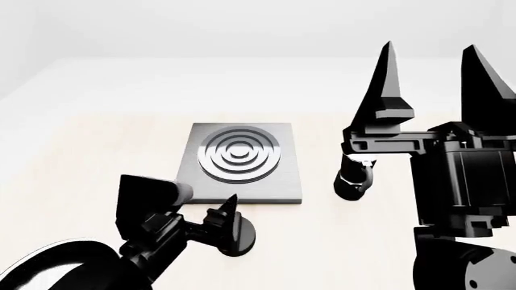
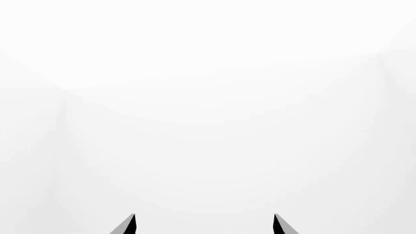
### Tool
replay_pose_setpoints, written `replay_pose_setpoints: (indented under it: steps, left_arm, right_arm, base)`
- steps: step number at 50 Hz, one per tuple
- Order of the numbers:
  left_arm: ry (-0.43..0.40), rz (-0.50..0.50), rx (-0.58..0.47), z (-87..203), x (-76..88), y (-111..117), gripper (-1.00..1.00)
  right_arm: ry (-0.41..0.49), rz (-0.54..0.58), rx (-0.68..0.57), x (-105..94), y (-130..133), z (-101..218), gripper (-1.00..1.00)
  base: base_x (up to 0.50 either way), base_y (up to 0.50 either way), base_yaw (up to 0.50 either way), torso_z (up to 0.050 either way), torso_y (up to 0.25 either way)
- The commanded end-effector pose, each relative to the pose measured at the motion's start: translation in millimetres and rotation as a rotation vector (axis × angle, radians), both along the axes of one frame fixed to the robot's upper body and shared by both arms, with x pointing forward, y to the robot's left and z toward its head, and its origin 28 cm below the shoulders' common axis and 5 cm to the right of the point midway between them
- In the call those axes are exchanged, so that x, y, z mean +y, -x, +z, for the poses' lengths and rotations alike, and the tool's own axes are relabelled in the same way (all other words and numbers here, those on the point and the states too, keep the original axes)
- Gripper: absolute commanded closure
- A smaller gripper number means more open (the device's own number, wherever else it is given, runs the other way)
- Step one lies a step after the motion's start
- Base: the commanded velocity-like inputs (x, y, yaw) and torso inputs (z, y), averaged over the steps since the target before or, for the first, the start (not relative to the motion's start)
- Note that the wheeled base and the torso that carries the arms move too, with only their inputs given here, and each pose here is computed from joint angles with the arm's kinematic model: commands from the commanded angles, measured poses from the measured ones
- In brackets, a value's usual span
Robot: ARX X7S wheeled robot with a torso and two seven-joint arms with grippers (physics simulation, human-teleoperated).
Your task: Turn on the stove and put the moka pot on it.
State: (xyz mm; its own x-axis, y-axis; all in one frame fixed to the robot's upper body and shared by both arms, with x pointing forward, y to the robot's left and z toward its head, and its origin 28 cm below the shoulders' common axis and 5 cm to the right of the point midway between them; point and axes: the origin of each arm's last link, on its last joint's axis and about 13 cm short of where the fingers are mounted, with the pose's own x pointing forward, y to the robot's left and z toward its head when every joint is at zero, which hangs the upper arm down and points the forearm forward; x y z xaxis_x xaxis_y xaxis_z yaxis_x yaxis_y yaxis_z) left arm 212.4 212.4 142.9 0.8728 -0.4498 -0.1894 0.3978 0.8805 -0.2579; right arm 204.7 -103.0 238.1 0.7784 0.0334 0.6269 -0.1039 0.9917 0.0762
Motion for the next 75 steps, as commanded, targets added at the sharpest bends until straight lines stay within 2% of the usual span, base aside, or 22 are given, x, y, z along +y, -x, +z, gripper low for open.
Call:
replay_pose_setpoints:
  steps: [1, 10, 19, 35, 58, 75]
  left_arm:
    - [0.044, -0.071, 0.073, -7, -10.2, 5, -1.0]
    - [0.042, -0.095, 0.114, -14, -16.9, 8, -1.0]
    - [0.011, -0.045, 0.148, -18, -16.7, 6, -1.0]
    - [-0.029, -0.032, 0.215, -30, -19.5, 4, -1.0]
    - [-0.083, 0.021, 0.22, -41, -13.2, -11, -1.0]
    - [-0.098, 0.013, 0.229, -51, -16.3, -24, -1.0]
  right_arm:
    - [-0.002, 0.005, 0.0, 0.6, 0, 0, -1.0]
    - [-0.001, 0.007, -0.002, 1.3, 1, 0, -1.0]
    - [-0.003, 0.008, -0.002, 1.1, 0, 0, -1.0]
    - [-0.006, 0.015, -0.004, 1.5, 1, 0, -1.0]
    - [-0.005, 0.02, -0.004, 2.1, 2, 0, -1.0]
    - [-0.006, 0.023, 0.0, 2.6, 1, -2, -1.0]
  base:
    - [0.0, 0.0, 0.0, 0.0, 0.0]
    - [0.0, 0.0, 0.0, 0.0, 0.0]
    - [0.0, 0.0, 0.0, 0.0, 0.0]
    - [0.0, 0.0, 0.0, 0.0, 0.0]
    - [0.0, 0.0, 0.0, 0.0, 0.0]
    - [0.0, 0.0, 0.0, 0.0, 0.0]
